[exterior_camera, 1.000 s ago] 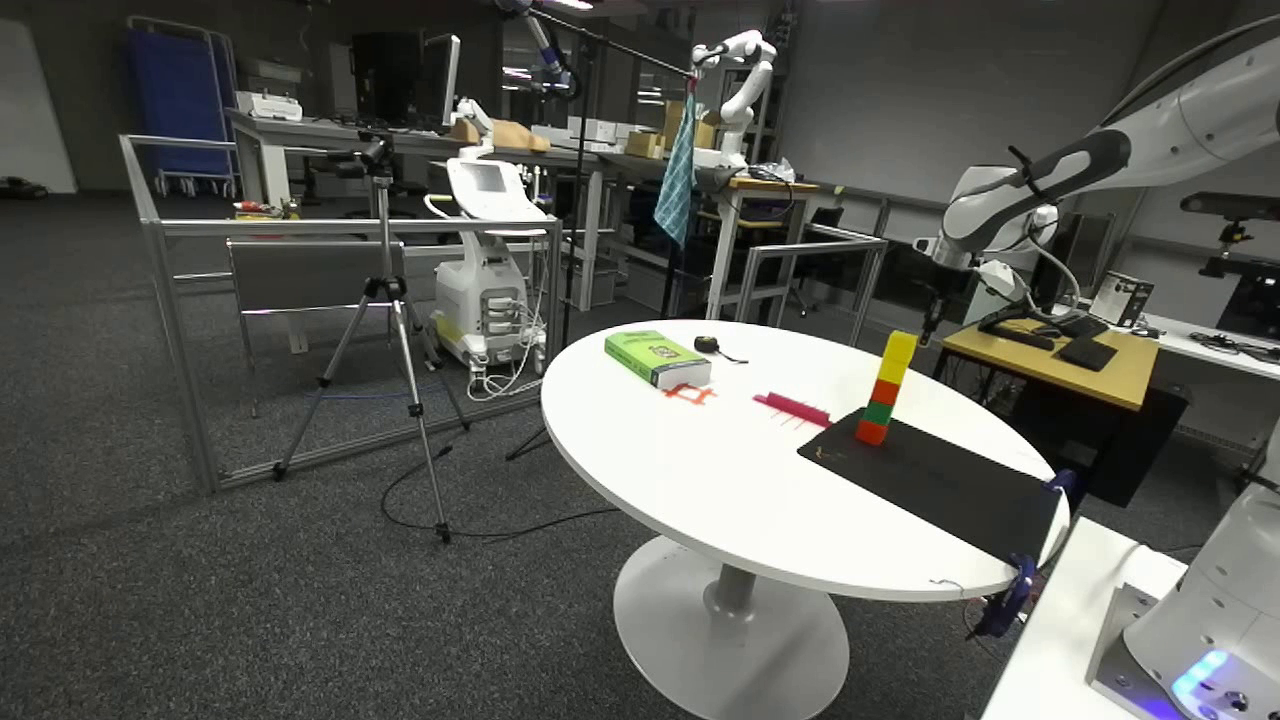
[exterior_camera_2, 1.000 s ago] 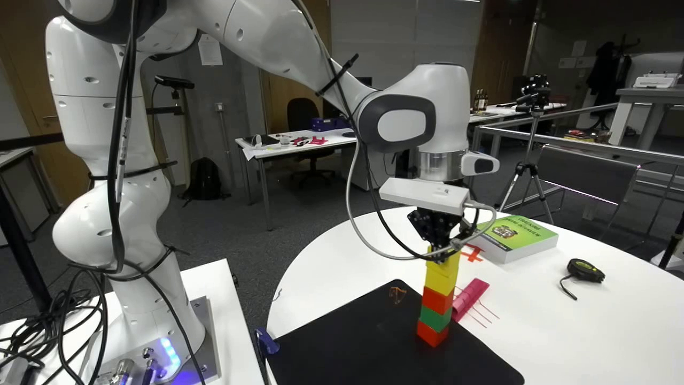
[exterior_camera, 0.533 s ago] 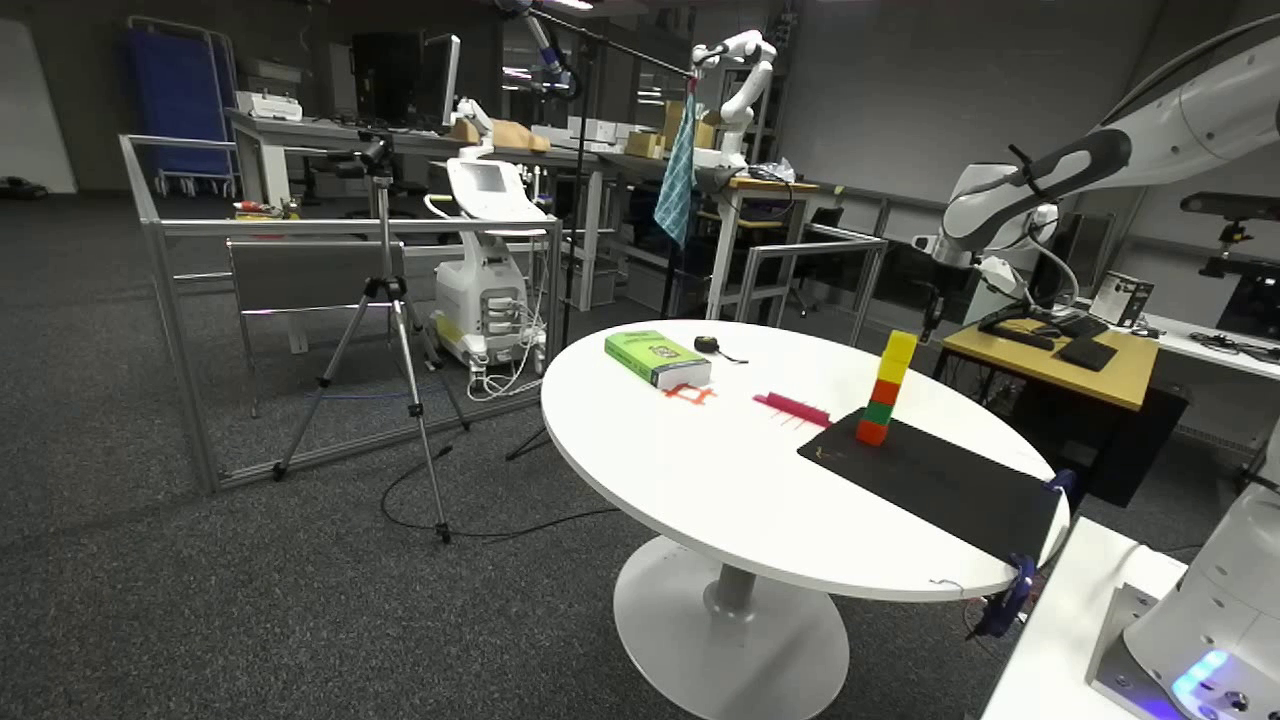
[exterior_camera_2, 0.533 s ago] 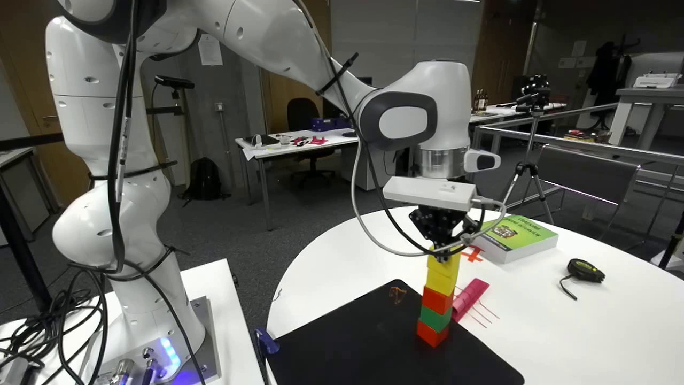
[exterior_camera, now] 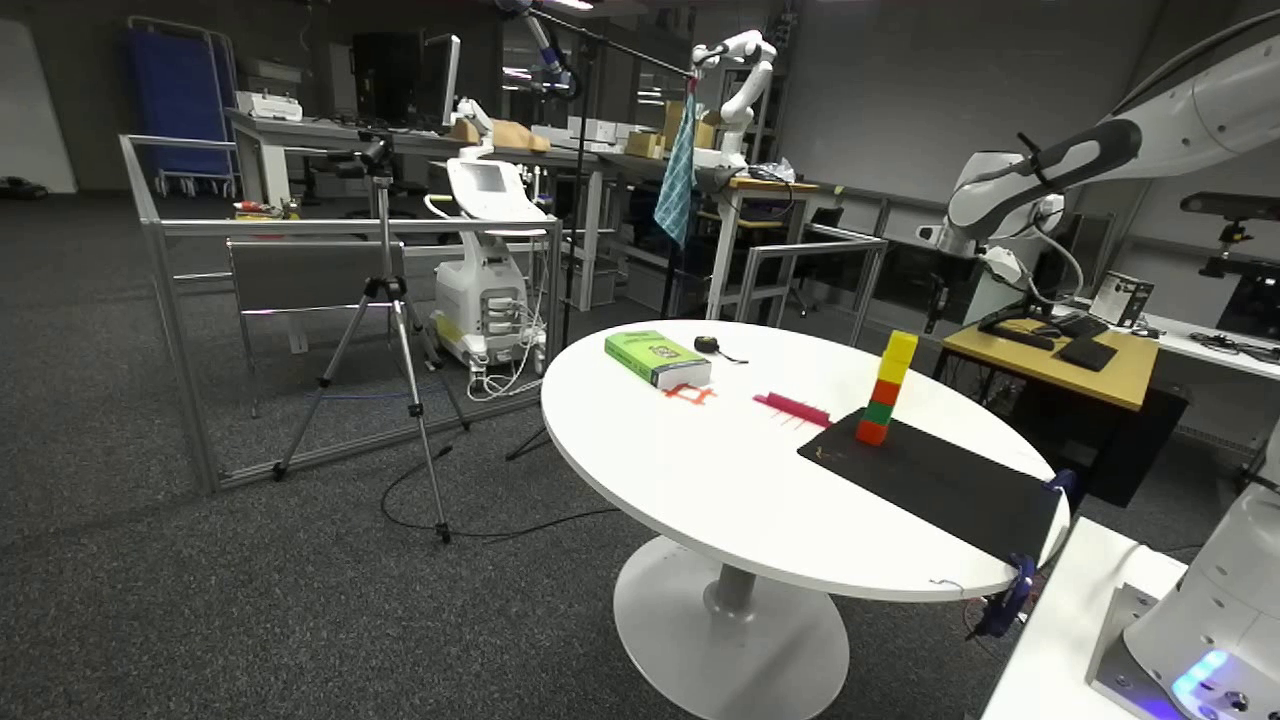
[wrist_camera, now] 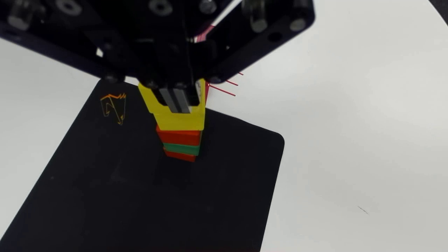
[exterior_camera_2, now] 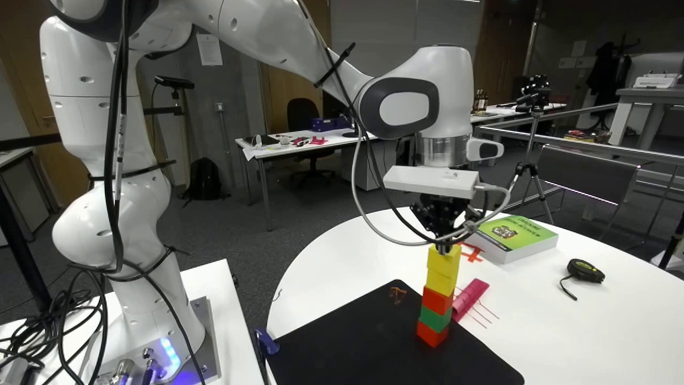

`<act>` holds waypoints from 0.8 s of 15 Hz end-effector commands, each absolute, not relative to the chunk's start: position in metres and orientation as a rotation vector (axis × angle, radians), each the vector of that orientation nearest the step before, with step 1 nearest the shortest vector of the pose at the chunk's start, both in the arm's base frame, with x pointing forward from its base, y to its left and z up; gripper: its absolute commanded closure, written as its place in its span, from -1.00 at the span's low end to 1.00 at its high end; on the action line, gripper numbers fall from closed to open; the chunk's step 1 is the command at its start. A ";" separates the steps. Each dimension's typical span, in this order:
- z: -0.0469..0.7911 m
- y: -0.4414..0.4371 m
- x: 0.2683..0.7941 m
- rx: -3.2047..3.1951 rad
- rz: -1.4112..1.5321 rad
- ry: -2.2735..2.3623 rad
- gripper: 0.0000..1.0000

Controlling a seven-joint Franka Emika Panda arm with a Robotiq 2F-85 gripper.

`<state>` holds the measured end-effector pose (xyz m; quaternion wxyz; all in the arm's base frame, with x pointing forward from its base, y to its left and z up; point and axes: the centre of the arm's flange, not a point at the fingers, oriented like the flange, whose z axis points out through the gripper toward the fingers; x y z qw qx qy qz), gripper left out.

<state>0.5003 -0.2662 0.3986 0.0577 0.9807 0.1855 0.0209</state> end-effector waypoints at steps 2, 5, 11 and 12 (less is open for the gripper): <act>0.460 -0.268 0.477 3.035 0.033 0.549 1.00; 0.495 -0.265 0.464 3.101 0.051 0.501 1.00; 0.549 -0.267 0.450 3.159 0.225 0.399 1.00; 0.555 -0.269 0.448 3.151 0.259 0.387 1.00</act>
